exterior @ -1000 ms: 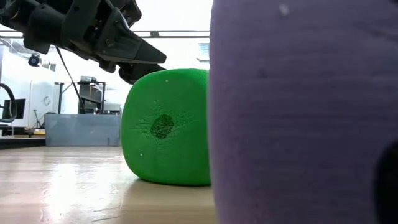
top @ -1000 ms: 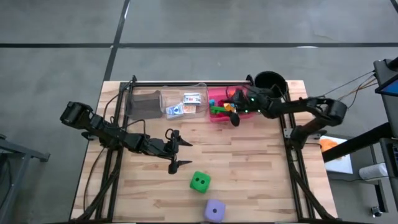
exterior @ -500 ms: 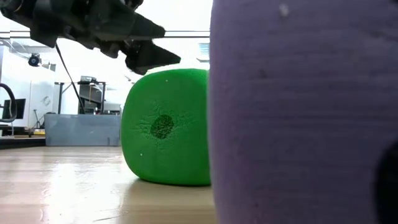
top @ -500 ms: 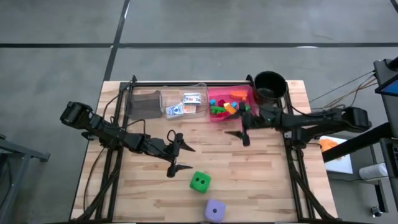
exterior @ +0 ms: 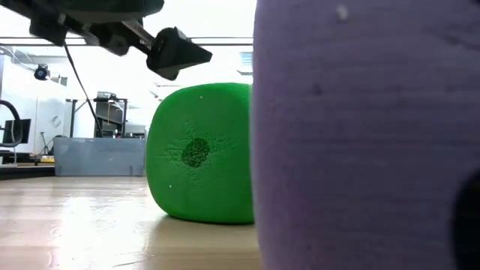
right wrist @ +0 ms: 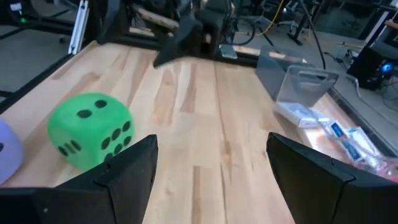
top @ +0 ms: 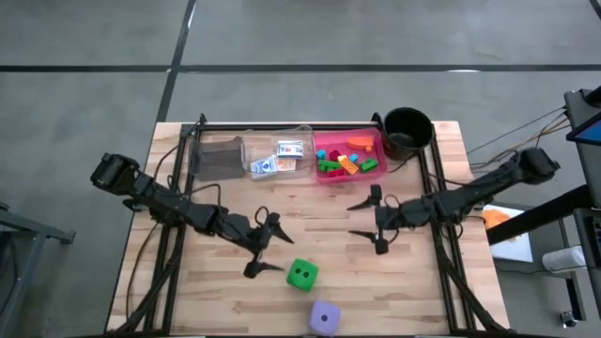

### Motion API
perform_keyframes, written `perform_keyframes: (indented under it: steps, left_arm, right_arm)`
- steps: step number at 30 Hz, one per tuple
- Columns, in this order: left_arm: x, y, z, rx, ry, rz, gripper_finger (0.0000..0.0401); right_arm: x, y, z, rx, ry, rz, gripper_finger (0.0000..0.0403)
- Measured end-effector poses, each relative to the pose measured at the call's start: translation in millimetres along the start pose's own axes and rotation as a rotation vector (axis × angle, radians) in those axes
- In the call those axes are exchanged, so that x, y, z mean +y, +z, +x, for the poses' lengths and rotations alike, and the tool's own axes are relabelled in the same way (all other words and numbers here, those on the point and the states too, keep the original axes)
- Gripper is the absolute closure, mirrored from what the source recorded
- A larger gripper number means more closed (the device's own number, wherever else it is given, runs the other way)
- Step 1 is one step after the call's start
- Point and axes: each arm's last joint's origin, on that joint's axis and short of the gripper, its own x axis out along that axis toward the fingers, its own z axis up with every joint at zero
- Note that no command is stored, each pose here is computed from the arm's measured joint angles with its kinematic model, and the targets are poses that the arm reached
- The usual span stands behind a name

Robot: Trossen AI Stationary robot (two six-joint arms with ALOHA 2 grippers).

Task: Pick & Place Toys
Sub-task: Put the green game die into the black bin

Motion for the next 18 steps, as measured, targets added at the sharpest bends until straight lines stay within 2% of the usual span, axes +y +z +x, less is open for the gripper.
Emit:
perform_keyframes:
  steps: [5,10,15,18]
  left_arm:
    - [-4.4,28.4,7.6,0.129,0.046,0.049,0.0002]
    - [-13.0,58.7,9.6,0.154,0.033,0.106,0.0002]
    - [-13.8,69.5,17.6,0.199,0.039,0.108,0.0001]
    - [-15.9,64.2,34.6,0.261,0.027,0.103,0.0001]
  right_arm:
    - [10.0,-3.6,-1.4,0.024,0.004,0.01,0.0103]
    - [11.1,-6.4,-1.6,0.05,0.006,0.035,0.0103]
    - [11.1,-9.1,-1.8,0.075,0.005,0.047,0.0103]
    - [11.1,-10.0,-1.8,0.084,0.004,0.052,0.0103]
